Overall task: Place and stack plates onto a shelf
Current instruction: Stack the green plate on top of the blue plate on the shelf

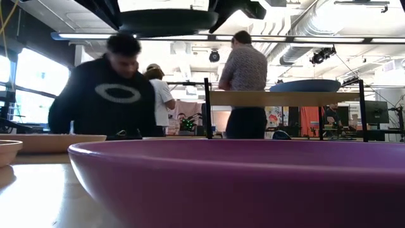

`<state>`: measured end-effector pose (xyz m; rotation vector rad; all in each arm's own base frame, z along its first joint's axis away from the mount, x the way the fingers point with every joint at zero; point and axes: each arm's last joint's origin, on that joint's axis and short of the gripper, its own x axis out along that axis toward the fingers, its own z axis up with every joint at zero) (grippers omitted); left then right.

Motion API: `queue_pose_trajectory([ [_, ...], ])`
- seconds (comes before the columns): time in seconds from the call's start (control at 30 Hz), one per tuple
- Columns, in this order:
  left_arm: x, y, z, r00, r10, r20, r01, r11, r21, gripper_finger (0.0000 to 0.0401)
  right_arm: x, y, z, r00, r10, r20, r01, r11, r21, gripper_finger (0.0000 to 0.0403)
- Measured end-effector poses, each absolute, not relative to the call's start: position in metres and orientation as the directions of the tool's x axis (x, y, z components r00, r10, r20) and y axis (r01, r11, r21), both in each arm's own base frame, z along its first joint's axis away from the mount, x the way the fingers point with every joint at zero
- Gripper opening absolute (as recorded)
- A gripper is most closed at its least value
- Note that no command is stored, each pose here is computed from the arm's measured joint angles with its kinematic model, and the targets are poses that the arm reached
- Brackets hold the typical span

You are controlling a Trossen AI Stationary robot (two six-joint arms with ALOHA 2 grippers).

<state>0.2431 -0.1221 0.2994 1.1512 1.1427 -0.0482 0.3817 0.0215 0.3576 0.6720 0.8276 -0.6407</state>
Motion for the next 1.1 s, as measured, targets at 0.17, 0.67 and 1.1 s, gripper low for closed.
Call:
queue_pose_trajectory([
  [0.17, 0.243, -0.122, 0.299, 0.473, 0.488, -0.734, 0.530, 0.508, 0.679, 0.0029, 0.382, 0.022, 0.358, 0.521, -0.241, -0.819, 0.730, 0.623, 0.281, 0.0005],
  [0.67, 0.245, -0.117, 0.298, 0.439, 0.448, -0.779, 0.360, 0.706, 0.609, 0.0122, 0.379, 0.022, 0.356, 0.492, -0.235, -0.838, 0.731, 0.634, 0.251, 0.0000],
  [1.1, 0.240, -0.109, 0.309, 0.479, 0.516, -0.710, 0.221, 0.712, 0.666, 0.0122, 0.361, 0.004, 0.356, 0.359, -0.256, -0.898, 0.761, 0.637, 0.123, 0.0000],
])
